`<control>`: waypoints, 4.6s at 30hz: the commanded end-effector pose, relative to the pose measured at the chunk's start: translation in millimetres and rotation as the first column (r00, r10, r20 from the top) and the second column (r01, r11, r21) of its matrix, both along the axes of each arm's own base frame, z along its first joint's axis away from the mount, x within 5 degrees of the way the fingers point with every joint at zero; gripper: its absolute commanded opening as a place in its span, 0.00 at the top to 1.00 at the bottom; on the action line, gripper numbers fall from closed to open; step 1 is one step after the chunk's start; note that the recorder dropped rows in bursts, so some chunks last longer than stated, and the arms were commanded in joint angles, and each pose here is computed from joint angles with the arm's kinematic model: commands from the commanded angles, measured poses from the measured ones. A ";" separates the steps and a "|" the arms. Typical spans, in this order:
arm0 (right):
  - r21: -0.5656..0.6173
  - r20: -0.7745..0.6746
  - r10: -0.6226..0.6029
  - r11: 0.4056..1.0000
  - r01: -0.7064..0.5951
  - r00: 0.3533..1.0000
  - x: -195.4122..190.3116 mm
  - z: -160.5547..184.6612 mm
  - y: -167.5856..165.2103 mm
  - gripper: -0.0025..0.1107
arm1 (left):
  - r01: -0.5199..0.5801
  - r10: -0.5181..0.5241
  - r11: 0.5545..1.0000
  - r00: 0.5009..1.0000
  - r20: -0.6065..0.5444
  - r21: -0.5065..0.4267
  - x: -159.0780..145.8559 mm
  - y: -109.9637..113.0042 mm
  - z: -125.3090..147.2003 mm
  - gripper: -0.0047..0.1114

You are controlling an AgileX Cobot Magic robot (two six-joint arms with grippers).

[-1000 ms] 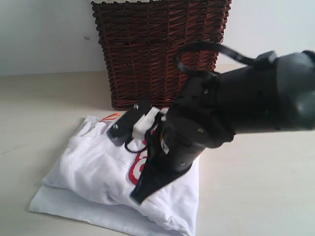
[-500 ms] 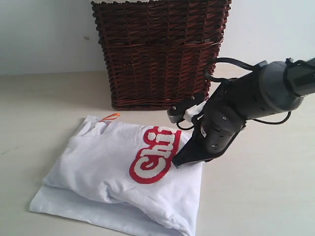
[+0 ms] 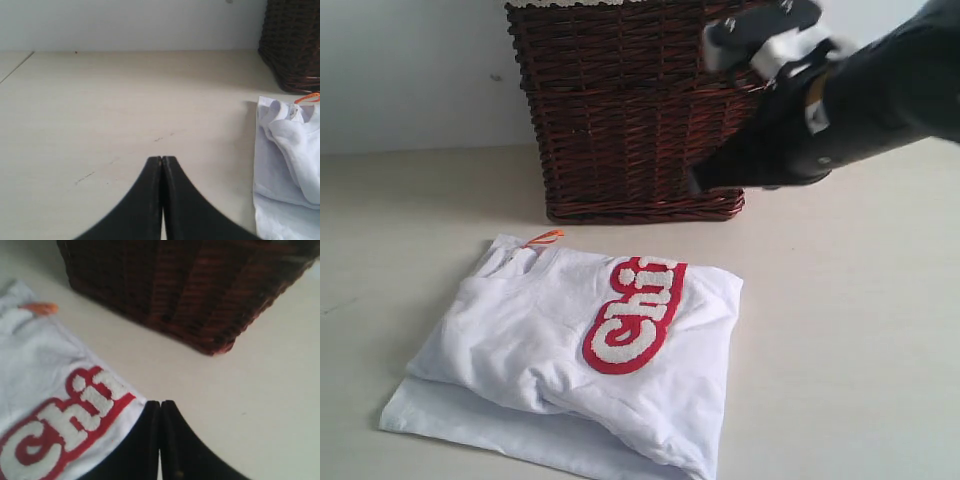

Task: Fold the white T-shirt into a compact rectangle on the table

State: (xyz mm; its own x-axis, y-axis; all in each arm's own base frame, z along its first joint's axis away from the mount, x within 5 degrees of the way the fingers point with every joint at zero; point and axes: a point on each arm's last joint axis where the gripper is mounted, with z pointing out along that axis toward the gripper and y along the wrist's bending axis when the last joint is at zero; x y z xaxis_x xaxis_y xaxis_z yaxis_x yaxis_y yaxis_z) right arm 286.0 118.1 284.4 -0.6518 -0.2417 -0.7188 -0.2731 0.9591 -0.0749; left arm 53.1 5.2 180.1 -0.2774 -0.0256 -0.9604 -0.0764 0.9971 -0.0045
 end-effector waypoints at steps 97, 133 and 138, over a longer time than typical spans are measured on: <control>0.147 0.555 -0.283 0.959 0.243 0.782 -230.8 -92.9 -123.1 0.98 | -0.001 0.001 1.000 1.000 0.015 0.007 -0.1 0.2 1.1 0.96; 0.115 0.552 -0.264 0.964 0.241 0.791 -231.0 -94.0 -123.1 0.98 | -0.001 0.001 1.000 1.000 0.015 0.007 -0.1 0.2 1.1 0.96; 0.115 0.552 -0.264 0.964 0.241 0.791 -231.0 -94.0 -123.1 0.98 | -0.001 0.001 1.000 1.000 0.015 0.007 -0.1 0.2 1.1 0.96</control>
State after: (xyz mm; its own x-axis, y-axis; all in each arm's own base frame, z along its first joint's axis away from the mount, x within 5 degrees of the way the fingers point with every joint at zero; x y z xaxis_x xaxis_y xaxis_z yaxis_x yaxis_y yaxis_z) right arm 55.3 -4.6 192.0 -0.1660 -0.0808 -0.9828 0.0521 0.9945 -0.0905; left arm 53.1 5.5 180.2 -0.2777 -0.0179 -0.9605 -0.0770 0.9970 0.0037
